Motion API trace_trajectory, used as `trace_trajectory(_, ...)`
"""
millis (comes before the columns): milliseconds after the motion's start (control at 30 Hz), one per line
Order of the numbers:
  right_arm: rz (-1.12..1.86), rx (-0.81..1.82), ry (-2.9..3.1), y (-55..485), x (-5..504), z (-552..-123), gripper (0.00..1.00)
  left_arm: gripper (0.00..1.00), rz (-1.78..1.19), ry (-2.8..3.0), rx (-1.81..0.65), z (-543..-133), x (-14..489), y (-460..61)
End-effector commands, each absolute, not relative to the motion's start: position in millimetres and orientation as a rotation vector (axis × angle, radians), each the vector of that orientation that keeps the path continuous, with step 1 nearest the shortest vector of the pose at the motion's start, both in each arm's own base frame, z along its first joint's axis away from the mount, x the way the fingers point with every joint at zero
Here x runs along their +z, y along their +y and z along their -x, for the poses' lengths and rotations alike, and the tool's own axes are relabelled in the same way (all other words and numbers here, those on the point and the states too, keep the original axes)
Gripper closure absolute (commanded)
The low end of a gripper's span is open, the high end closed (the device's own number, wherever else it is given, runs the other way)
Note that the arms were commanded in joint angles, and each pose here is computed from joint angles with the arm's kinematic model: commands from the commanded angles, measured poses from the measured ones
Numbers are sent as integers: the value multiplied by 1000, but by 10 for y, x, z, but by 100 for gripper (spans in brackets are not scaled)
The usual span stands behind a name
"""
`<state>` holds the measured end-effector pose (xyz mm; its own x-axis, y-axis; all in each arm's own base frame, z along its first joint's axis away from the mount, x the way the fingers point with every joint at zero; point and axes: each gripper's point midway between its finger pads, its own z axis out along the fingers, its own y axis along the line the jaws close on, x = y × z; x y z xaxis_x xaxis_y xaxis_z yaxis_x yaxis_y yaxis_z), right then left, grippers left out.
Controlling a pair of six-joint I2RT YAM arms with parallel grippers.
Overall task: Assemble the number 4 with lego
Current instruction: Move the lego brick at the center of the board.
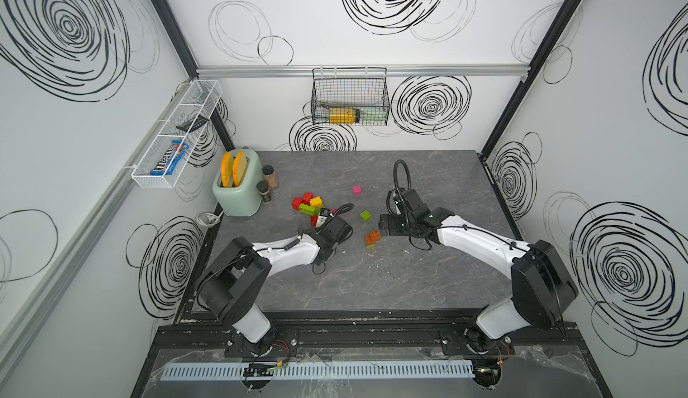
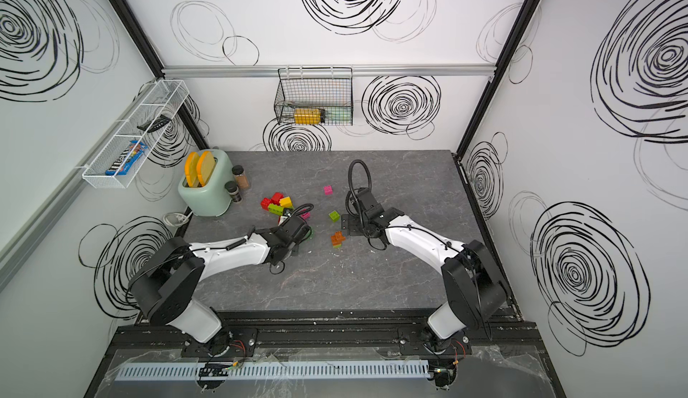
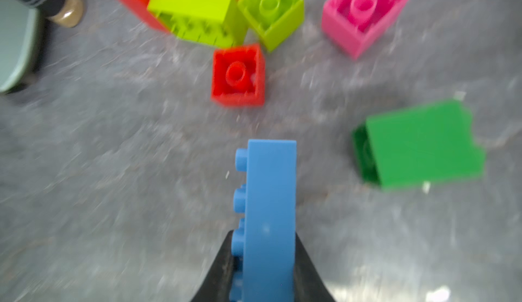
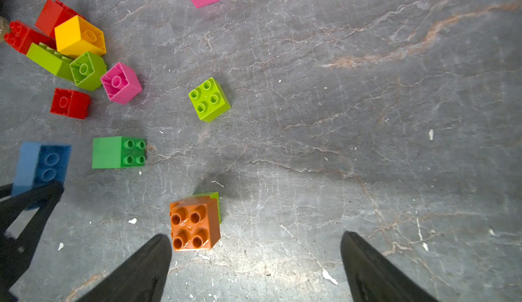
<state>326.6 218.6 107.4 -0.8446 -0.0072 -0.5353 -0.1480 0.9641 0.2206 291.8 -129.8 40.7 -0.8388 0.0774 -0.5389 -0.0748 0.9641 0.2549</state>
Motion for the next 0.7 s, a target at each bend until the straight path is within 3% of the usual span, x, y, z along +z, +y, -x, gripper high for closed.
trace_trajectory(0, 139, 342, 2542, 2152, 1095, -3257, 2, 82, 9, 2638, 601, -2408, 311, -969)
trace_trajectory(267, 148, 332, 2535, 2095, 1100, -3253, 2, 81, -111, 2726, 759, -1998, 43, -887)
trace_trajectory(333, 146, 333, 2529, 2097, 1121, -3264, 2, 76, -176, 2709, 785, -1999, 60, -969)
trace_trajectory(467, 137, 335, 2524, 2094, 1134, -3270, 2, 57, -304, 2661, 847, -2015, 87, -1106)
trace_trajectory(667, 138, 338, 2518, 2099, 1160, -3271, 2, 51, -404, 2632, 833, -2072, 134, -1325)
